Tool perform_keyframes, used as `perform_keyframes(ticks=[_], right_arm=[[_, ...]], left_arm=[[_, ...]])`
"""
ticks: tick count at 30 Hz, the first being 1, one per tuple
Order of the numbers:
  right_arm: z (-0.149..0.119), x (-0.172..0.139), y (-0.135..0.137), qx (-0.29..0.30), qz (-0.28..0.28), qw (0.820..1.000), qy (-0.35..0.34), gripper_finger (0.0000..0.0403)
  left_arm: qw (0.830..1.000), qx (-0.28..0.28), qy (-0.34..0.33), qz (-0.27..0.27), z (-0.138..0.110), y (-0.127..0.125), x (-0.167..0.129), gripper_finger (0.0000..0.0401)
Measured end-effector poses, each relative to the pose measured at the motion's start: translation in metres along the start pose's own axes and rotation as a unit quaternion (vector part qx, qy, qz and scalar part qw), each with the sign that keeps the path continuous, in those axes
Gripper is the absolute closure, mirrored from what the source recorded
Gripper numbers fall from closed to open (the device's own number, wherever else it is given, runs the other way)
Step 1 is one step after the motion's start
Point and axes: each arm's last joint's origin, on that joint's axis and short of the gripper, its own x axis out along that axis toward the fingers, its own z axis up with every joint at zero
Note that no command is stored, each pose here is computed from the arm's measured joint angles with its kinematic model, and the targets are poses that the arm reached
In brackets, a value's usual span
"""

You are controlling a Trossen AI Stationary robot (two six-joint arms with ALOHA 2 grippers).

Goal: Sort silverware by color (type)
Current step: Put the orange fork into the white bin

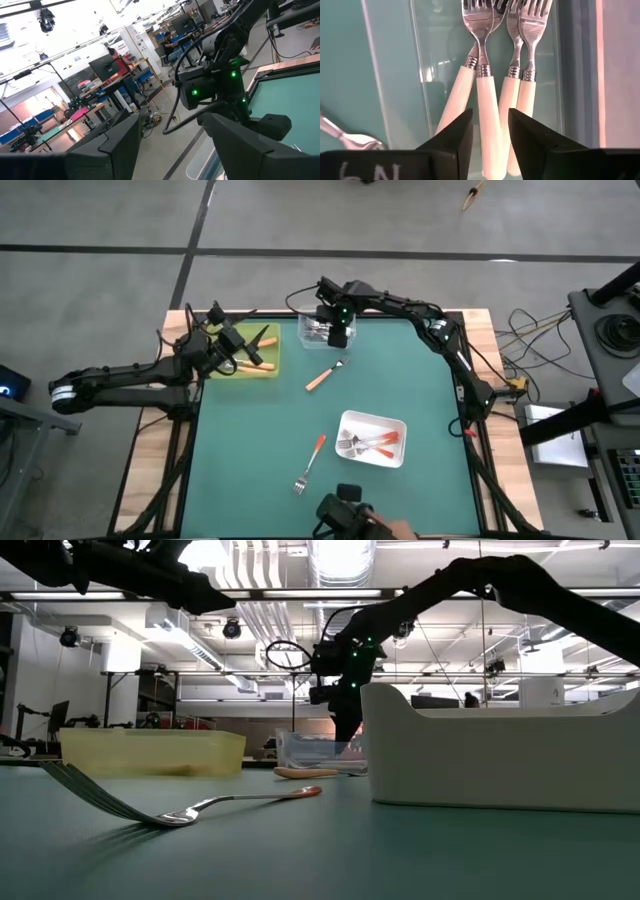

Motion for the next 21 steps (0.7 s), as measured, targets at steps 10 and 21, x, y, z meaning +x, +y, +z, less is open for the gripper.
perform_keyframes(ticks=[10,21], right_arm=[[0.017,-0.038,0.019,0.033,0.015,0.999,0.017,0.0296],[0.032,-0.096,0.073,-0.007,0.067,0.998,0.017,0.0298]], left_arm=[[1.000,-0.015,-0.009,0.006,0.002,0.001,0.000,0.0182],[0.990,-0.126,-0.040,-0.042,0.016,0.001,0.000,0.0182]])
